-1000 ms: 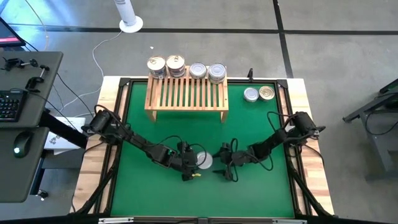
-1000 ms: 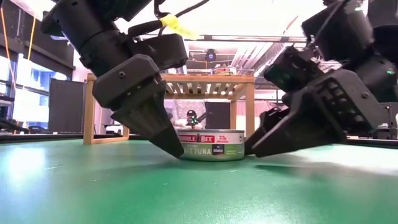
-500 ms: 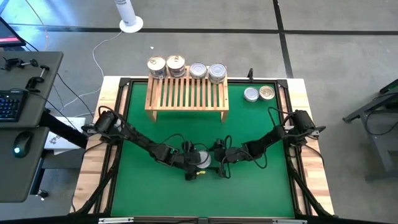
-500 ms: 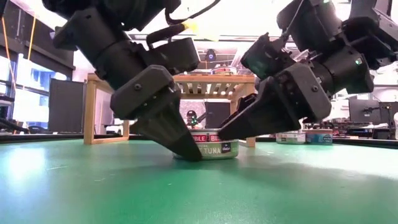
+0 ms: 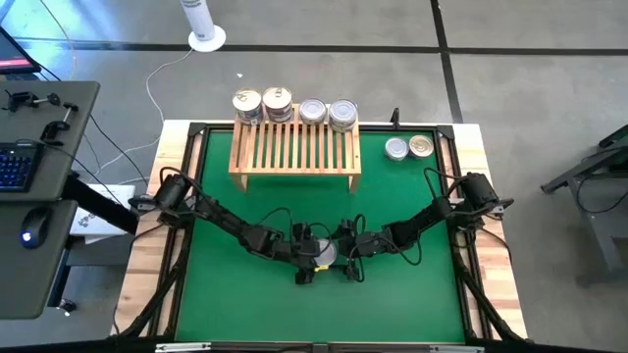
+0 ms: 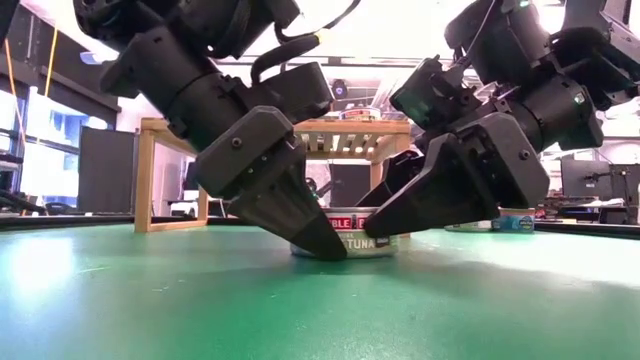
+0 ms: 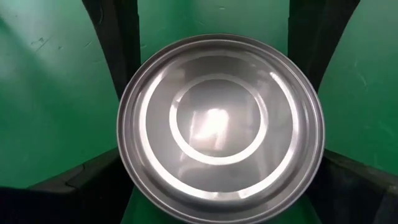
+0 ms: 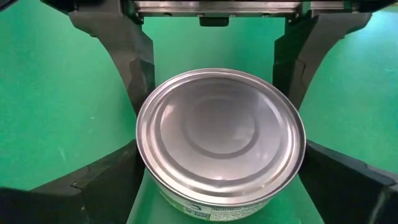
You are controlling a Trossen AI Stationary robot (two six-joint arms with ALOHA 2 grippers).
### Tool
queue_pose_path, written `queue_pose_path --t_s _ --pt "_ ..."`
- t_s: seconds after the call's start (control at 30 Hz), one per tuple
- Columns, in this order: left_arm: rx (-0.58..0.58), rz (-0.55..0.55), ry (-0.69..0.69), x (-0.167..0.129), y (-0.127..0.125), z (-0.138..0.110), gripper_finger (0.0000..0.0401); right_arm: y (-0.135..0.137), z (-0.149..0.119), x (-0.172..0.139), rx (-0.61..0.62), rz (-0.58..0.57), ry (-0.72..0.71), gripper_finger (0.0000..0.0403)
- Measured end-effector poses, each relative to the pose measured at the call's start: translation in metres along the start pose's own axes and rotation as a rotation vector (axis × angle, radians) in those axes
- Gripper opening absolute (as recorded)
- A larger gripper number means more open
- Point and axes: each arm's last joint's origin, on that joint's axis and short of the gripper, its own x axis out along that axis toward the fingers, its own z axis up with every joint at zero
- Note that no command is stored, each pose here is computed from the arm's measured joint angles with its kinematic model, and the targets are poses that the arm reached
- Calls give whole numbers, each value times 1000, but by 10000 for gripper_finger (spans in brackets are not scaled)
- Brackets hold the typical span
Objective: Stack canned seafood by type on shelf
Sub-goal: Stack the green white tuna can on top of the left green white tuna can on the shelf
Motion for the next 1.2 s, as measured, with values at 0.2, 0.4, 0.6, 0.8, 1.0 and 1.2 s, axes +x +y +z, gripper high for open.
queue_pose_path --t_s 0.2,0.4,0.6,0.8,1.0,1.2 --pt "9 -11 -1 2 5 2 390 0 -1 0 13 6 2 390" --pt "20 -17 0 3 7 2 390 0 -6 5 0 4 -6 377" --pt "17 -9 -8 0 6 5 390 0 -7 4 -1 -6 1 361" --pt "-12 36 45 -17 8 9 391 1 -12 -2 11 -63 14 337" --pt "-59 56 67 -33 4 13 391 6 -19 -14 14 -87 59 302" --pt "-102 41 123 -35 -3 5 392 5 -22 -17 78 -88 93 272"
